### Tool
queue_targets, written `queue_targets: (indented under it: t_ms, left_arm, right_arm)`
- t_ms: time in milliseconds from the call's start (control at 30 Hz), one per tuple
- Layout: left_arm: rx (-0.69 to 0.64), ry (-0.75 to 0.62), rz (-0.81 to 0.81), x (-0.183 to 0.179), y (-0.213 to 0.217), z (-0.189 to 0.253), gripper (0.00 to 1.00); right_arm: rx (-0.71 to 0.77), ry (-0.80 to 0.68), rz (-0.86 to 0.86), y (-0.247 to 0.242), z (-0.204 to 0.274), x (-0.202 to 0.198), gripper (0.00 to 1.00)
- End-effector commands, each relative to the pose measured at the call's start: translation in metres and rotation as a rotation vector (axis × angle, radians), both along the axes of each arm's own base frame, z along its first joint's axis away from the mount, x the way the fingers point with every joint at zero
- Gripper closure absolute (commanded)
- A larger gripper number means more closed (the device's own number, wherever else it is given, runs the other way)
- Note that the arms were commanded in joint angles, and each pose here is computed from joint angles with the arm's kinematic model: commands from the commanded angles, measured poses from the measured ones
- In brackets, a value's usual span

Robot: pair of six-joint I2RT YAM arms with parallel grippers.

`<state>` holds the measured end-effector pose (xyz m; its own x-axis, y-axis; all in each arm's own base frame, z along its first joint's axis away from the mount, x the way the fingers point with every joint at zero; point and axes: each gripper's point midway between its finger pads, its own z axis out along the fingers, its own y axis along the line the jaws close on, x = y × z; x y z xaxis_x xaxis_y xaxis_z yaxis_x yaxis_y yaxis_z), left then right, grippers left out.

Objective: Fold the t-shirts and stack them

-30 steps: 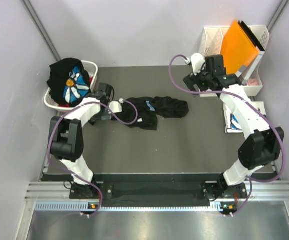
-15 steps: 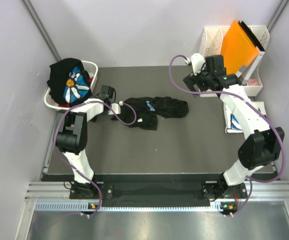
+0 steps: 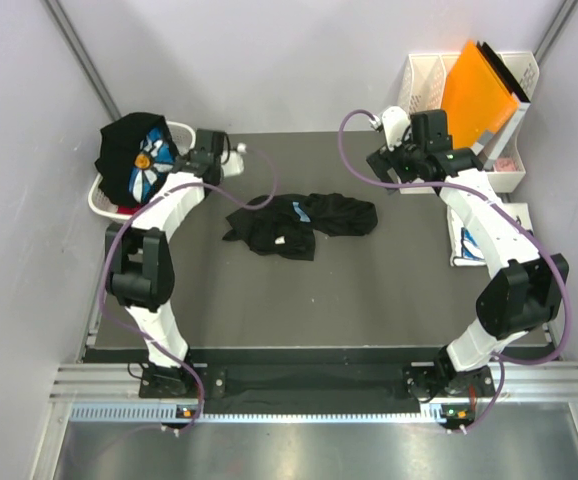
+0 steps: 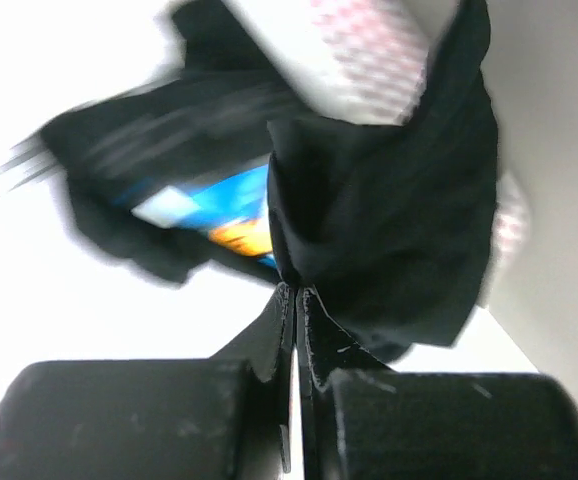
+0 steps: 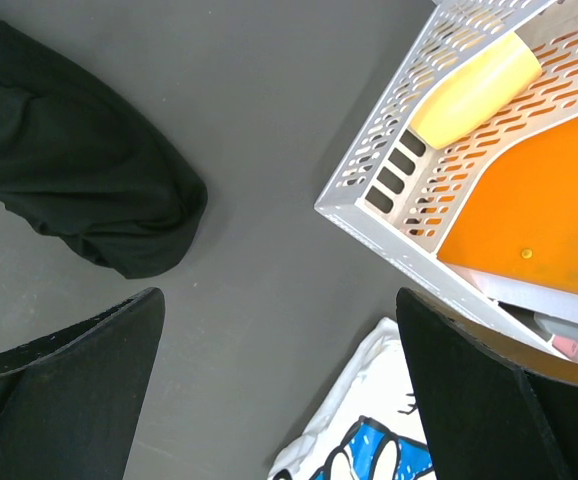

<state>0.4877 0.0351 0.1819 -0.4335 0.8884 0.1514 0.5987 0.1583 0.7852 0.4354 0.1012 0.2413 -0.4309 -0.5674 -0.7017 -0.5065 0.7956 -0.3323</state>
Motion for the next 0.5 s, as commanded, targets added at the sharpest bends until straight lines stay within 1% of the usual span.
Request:
queue_targets:
  t_ms: [0, 33, 67, 100, 133, 167, 233, 267, 300, 367, 467]
  left_arm:
    - [0.008, -0.451, 0.065, 0.029, 0.005, 0.125, 1.00]
    - [0.057, -0.485, 0.122, 0.028, 0.016, 0.132, 1.00]
    - [0.092, -0.552, 0.156, 0.031, 0.023, 0.145, 1.00]
    - [0.114, -0.557, 0.185, 0.036, 0.029, 0.139, 1.00]
    - [0.151, -0.551, 0.247, 0.032, 0.045, 0.136, 1.00]
    - [0.174, -0.567, 0.270, 0.033, 0.052, 0.137, 1.00]
    - [0.223, -0.532, 0.318, 0.032, 0.069, 0.119, 1.00]
    - [0.255, -0.548, 0.350, 0.030, 0.077, 0.120, 1.00]
    - [0.282, -0.516, 0.370, 0.028, 0.088, 0.105, 1.00]
    - [0.326, -0.487, 0.402, 0.025, 0.100, 0.093, 1.00]
    - [0.353, -0.469, 0.448, 0.022, 0.120, 0.074, 1.00]
  right_arm:
    - [0.031, -0.062, 0.003, 0.006, 0.023, 0.012, 0.00]
    - [0.034, -0.058, 0.005, 0.007, 0.022, 0.013, 0.00]
    - [0.036, -0.061, 0.009, 0.008, 0.023, 0.014, 0.00]
    - [0.037, -0.065, 0.007, 0.008, 0.025, 0.014, 0.00]
    - [0.036, -0.064, 0.008, 0.008, 0.024, 0.015, 0.00]
    - [0.036, -0.065, 0.006, 0.007, 0.025, 0.014, 0.00]
    - [0.033, -0.068, 0.005, 0.006, 0.026, 0.012, 0.00]
    - [0.031, -0.064, 0.004, 0.005, 0.024, 0.011, 0.00]
    - [0.030, -0.066, 0.005, 0.005, 0.025, 0.010, 0.00]
    - [0.026, -0.062, 0.004, 0.004, 0.023, 0.008, 0.00]
    - [0.022, -0.061, 0.004, 0.003, 0.023, 0.005, 0.00]
